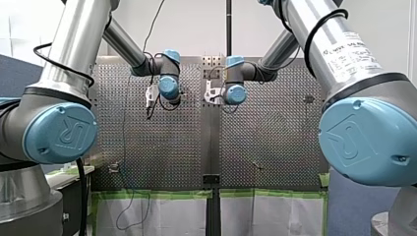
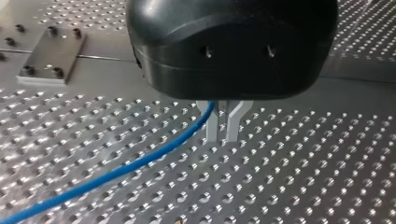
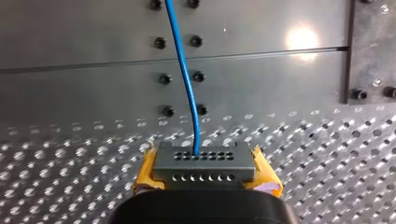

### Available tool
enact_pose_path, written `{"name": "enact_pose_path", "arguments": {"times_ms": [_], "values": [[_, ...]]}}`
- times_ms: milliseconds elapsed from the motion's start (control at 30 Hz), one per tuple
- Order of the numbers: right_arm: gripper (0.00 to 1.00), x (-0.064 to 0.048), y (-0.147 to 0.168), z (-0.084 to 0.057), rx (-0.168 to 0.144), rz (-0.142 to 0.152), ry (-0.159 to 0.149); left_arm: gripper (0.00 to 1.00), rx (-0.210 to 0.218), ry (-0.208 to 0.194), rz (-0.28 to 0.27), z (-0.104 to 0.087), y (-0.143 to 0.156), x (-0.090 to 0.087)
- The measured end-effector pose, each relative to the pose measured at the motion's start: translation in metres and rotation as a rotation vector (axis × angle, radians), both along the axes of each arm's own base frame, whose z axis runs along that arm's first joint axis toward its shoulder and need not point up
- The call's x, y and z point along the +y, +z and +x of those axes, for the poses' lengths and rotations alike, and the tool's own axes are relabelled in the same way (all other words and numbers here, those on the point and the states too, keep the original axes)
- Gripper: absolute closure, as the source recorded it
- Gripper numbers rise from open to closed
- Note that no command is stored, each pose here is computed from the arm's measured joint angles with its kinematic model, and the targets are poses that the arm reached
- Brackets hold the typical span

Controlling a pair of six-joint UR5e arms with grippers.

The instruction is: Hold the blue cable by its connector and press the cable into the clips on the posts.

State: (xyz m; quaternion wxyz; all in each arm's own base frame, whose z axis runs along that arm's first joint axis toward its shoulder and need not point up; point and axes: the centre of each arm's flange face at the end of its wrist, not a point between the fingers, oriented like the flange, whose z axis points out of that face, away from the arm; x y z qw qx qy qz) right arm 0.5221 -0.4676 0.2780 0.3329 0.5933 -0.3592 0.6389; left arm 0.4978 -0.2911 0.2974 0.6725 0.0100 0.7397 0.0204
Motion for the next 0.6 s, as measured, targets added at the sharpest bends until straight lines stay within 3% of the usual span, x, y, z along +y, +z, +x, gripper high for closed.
{"name": "enact_pose_path", "arguments": {"times_ms": [400, 600], "values": [[1.00, 0.011, -0.044, -0.020, -0.008, 0.005, -0.057, 0.84, 0.048, -0.027, 0.021, -0.012, -0.058, -0.016], [1.00, 0.015, -0.065, -0.034, -0.011, 0.007, -0.082, 0.82, 0.039, -0.040, 0.012, -0.018, -0.075, -0.030]]}}
